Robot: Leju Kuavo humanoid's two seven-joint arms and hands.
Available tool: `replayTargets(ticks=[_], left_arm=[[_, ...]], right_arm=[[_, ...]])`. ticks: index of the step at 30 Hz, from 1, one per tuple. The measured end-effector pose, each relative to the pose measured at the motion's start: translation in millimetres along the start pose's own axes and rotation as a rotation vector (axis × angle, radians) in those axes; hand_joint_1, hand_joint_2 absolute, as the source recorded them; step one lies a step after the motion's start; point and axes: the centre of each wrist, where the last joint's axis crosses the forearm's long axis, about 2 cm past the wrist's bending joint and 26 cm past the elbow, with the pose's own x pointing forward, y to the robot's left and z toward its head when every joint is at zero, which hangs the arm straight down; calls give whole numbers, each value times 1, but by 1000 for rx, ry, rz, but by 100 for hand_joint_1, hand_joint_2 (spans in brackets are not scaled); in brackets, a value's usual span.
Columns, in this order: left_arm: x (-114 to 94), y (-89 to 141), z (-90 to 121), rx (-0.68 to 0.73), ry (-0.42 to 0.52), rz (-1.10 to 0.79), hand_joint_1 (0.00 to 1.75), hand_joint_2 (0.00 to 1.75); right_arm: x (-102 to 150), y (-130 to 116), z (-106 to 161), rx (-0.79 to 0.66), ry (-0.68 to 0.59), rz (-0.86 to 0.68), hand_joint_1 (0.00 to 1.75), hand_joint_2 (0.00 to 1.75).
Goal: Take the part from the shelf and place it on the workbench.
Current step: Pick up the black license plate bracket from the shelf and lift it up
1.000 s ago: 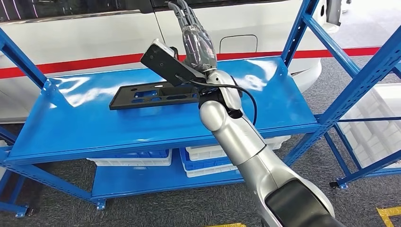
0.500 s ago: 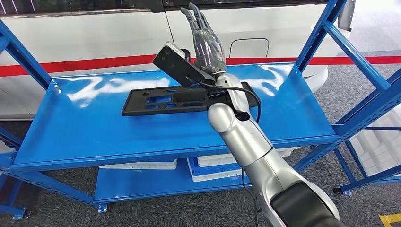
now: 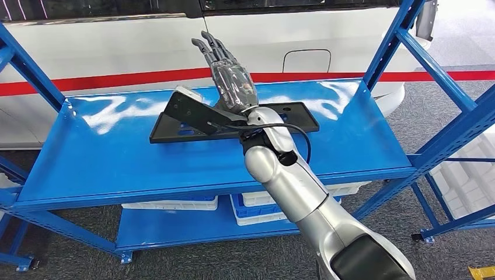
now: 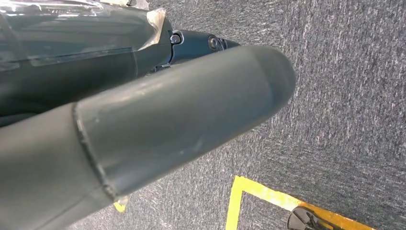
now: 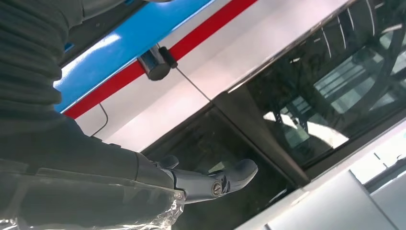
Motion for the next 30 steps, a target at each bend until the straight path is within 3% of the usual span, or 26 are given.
replayTargets(ticks=[7,14,20,30], left_arm=[[0,-6,2,2,12,-2,0,0],[-3,-10,3,-2,24,7,0,0],[-8,-9,3,1,17,31,0,0],[-15,-8,3,5,8,44,0,0]], right_arm=[[14,21,5,101,-41,46,0,175],[21,66,11,238,-75,149,0,175],[5,102,22,322,-10,220,0,175],[-23,119,36,343,107,363,0,175]])
